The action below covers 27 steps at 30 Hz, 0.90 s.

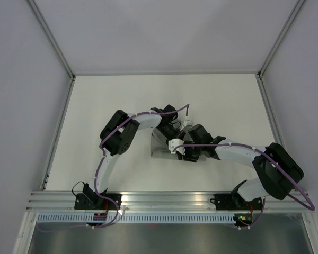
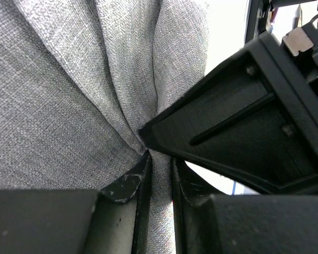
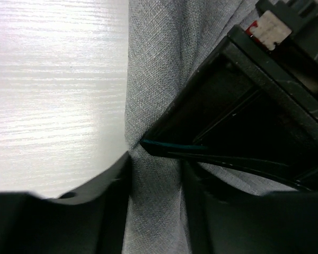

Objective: Fold the napkin, place the utensils inside, and roll it up
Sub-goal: Roll the napkin with the utensil

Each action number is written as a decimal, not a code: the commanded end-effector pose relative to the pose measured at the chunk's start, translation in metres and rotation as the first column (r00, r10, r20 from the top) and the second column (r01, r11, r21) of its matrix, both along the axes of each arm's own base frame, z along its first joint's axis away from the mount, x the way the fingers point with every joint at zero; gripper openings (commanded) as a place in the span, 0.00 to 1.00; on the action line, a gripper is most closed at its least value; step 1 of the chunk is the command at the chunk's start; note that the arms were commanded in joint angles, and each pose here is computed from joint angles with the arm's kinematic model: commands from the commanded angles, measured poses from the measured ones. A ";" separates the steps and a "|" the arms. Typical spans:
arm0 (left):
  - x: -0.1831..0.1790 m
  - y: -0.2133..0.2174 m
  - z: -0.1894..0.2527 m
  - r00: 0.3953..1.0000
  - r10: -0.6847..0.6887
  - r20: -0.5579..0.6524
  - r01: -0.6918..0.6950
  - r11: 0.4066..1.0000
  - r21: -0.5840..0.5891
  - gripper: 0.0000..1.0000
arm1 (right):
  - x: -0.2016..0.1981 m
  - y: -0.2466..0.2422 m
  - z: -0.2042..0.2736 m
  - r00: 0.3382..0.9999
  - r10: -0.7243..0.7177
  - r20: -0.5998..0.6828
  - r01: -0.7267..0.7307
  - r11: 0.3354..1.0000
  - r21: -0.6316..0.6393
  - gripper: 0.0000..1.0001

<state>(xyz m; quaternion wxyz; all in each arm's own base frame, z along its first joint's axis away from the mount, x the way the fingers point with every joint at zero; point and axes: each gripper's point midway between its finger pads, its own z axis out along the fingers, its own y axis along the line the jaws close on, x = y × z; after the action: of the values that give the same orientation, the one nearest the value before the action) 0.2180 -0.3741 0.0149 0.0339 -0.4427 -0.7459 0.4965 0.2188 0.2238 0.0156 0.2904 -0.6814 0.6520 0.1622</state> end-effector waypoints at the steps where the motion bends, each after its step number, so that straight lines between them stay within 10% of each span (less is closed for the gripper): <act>1: -0.006 0.034 -0.062 0.999 -0.022 0.045 0.011 0.974 0.228 0.02 | -0.001 -0.007 -0.018 1.000 0.019 0.001 -0.019 0.998 -0.066 0.42; 6: 0.004 0.030 -0.046 0.996 -0.017 0.088 -0.001 0.980 0.199 0.19 | -0.009 -0.014 -0.023 0.999 0.041 -0.034 -0.044 0.993 -0.106 0.20; 14: 0.039 0.015 0.000 0.978 0.063 0.199 -0.080 0.994 0.080 0.47 | -0.025 -0.024 -0.037 0.987 0.033 -0.156 -0.061 0.981 -0.182 0.13; 27: 0.130 0.043 0.070 0.860 0.391 0.329 -0.371 0.920 -0.123 0.52 | -0.040 -0.023 -0.040 0.938 -0.029 -0.346 -0.047 0.977 -0.209 0.09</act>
<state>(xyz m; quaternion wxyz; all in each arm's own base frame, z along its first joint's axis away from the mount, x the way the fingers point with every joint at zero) 0.3058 -0.3354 0.0406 -0.1166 -0.3976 -0.8037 0.4270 0.2249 0.2347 0.0116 0.2210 -0.6888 0.6643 0.1882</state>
